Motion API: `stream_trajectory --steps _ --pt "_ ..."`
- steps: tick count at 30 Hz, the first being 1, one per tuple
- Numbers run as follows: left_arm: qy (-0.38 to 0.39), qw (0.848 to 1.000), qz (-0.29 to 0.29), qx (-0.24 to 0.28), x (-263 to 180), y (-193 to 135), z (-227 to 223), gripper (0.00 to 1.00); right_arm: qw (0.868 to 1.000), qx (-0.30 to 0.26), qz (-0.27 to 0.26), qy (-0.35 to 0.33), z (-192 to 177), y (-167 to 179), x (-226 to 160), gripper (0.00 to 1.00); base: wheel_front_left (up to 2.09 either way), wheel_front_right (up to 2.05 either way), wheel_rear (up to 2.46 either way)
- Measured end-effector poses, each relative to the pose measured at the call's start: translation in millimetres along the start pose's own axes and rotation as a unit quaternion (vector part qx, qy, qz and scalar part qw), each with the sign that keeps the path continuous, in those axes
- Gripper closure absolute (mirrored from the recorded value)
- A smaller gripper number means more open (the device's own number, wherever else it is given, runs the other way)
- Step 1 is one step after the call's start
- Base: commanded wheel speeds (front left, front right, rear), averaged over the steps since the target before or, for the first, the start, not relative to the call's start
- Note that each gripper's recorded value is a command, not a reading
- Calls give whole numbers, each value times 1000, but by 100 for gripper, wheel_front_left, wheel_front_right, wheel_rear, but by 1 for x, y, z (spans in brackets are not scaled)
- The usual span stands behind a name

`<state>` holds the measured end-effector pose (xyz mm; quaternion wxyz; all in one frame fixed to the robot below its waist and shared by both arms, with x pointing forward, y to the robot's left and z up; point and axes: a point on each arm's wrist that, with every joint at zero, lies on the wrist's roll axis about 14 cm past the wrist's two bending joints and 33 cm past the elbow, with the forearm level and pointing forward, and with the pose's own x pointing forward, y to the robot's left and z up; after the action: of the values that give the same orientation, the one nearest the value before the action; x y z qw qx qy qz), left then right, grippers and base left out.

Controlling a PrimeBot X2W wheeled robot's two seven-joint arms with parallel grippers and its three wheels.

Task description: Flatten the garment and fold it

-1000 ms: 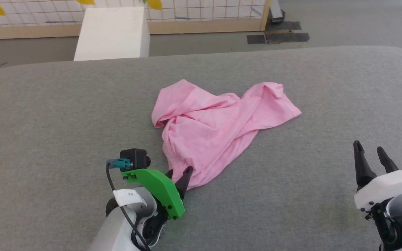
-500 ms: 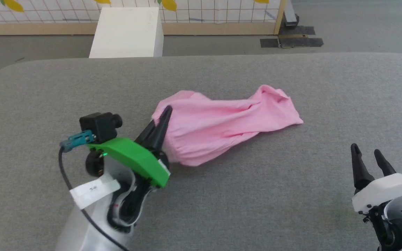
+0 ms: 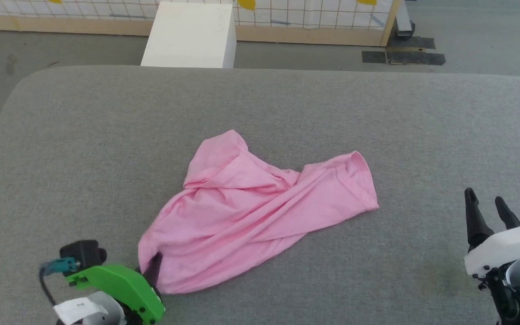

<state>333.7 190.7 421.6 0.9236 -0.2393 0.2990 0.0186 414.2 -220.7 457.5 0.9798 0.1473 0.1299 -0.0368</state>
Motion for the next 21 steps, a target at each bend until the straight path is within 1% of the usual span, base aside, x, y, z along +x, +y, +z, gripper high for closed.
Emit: stream_trajectory --steps 2,3,5,6,8,10,12,14,17,21 --pt "-43 998 -12 -37 -2 -6 17 0 1000 -6 9 6 -2 7 2 0 0 0 0" --pt "-79 996 -13 -46 -5 -7 32 0 1000 -12 17 13 -4 12 3 0 0 0 0" --pt "-157 986 -13 -56 -13 -6 66 0 999 -28 33 32 -11 25 5 0 0 0 0" --pt "-202 978 -10 -56 -19 -4 85 0 997 -42 45 50 -18 33 6 0 0 0 0" --pt "-273 962 -2 -29 -28 -1 112 0 992 -65 68 89 -31 51 9 0 0 0 0" --pt "-315 949 0 2 -34 0 123 0 980 -106 87 141 -47 68 13 0 0 0 0" --pt "-330 943 4 27 -34 0 122 0 969 -138 97 183 -60 78 16 0 0 0 0" --pt "-327 944 5 49 -29 -3 113 0 955 -177 103 214 -69 87 21 0 0 0 0" --pt "-315 948 8 50 -23 -3 99 0 942 -211 115 232 -76 100 30 0 0 0 0" --pt "-297 953 18 54 -18 3 84 0 927 -233 135 260 -94 115 36 0 0 0 0"
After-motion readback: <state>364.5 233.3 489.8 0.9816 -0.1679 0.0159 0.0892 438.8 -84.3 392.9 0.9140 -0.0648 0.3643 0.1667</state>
